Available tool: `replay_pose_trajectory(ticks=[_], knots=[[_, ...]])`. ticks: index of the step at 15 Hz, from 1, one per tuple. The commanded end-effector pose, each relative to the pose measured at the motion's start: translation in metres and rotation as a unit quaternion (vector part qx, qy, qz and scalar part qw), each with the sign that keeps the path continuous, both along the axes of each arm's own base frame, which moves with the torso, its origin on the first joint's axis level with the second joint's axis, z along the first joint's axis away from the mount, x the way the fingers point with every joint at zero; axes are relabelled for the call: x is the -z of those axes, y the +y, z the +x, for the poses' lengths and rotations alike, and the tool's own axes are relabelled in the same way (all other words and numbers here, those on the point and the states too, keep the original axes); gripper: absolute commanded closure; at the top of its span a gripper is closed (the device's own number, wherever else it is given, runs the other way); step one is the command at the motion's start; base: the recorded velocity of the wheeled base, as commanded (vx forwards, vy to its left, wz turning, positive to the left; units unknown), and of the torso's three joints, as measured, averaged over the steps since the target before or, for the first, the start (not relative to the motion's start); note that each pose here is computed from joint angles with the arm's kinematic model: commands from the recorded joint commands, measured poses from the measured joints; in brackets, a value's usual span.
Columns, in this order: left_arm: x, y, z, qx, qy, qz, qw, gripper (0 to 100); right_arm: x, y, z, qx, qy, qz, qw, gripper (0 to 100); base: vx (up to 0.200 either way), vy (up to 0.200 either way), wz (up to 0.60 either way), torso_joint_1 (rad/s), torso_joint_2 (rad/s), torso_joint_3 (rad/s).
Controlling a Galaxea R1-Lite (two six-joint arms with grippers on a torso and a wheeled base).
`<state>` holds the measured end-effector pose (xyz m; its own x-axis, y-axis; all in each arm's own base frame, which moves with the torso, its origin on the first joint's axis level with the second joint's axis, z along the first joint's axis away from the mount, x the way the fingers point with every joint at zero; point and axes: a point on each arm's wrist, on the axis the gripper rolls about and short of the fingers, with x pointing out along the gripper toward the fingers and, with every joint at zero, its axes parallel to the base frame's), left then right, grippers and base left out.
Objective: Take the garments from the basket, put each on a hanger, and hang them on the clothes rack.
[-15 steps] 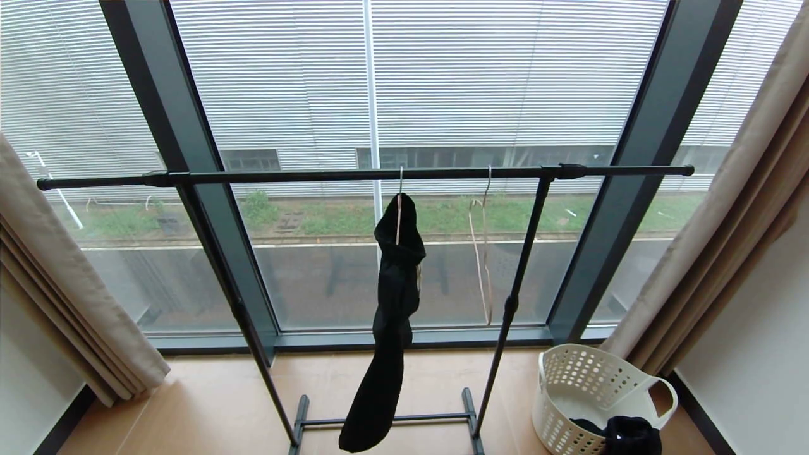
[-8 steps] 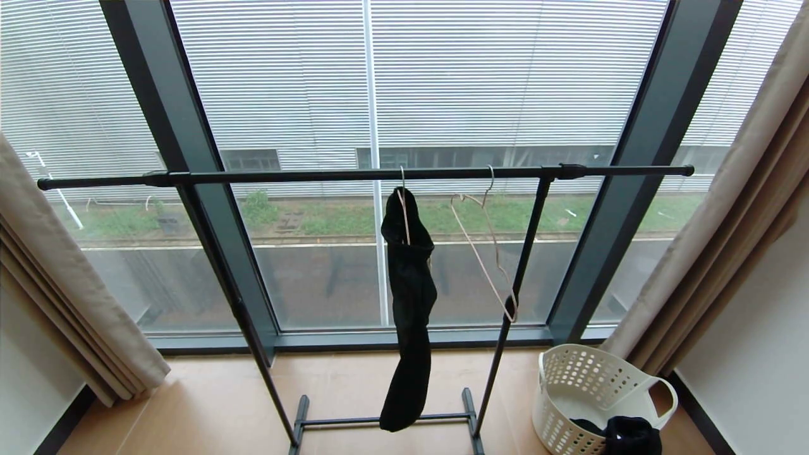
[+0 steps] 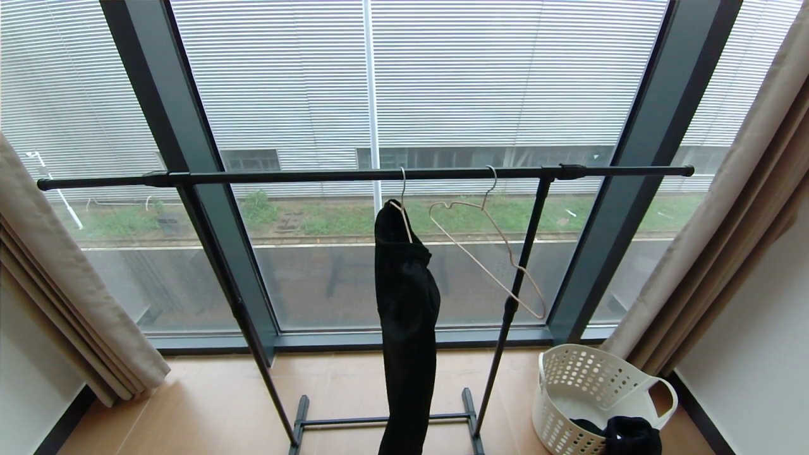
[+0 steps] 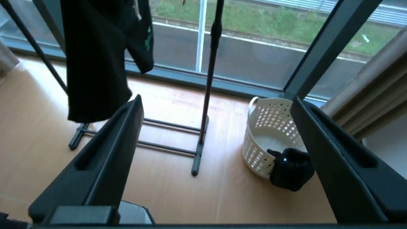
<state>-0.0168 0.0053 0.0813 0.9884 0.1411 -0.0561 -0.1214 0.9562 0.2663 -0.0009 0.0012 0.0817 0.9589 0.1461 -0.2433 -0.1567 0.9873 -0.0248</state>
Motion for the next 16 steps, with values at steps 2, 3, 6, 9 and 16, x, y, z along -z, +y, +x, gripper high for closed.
replay_pose_trajectory(ticks=[2, 3, 6, 9, 16], knots=[[0.001, -0.001, -0.007, -0.029, -0.044, -0.005, 0.9986, 0, 0.0, -0.001, -0.008, 0.014, -0.049, 0.004, 0.9987, 0, 0.0, 0.0, 0.0, 0.0, 0.0, 0.0], [0.002, -0.001, -0.007, -0.028, -0.045, -0.02, 0.9984, 0, 0.001, -0.001, -0.009, 0.015, -0.055, 0.005, 0.9983, 0, 0.0, 0.0, 0.0, 0.0, 0.0, 0.0], [0.004, -0.001, -0.007, -0.029, -0.043, -0.079, 0.9955, 0, 0.001, -0.001, -0.013, 0.033, -0.08, 0.005, 0.9962, 0, 0.0, 0.0, 0.0, 0.0, 0.0, 0.0], [0.006, -0.003, -0.008, 0.023, -0.025, -0.111, 0.9933, 0, 0.002, 0.0, -0.018, 0.045, -0.113, 0.004, 0.9926, 0, 0.0, 0.0, 0.0, 0.0, 0.0, 0.0], [0.006, -0.004, -0.008, 0.04, -0.015, -0.103, 0.9937, 0, 0.004, -0.002, -0.021, 0.09, -0.123, -0.001, 0.9884, 0, 0.0, 0.0, 0.0, 0.0, 0.0, 0.0]])
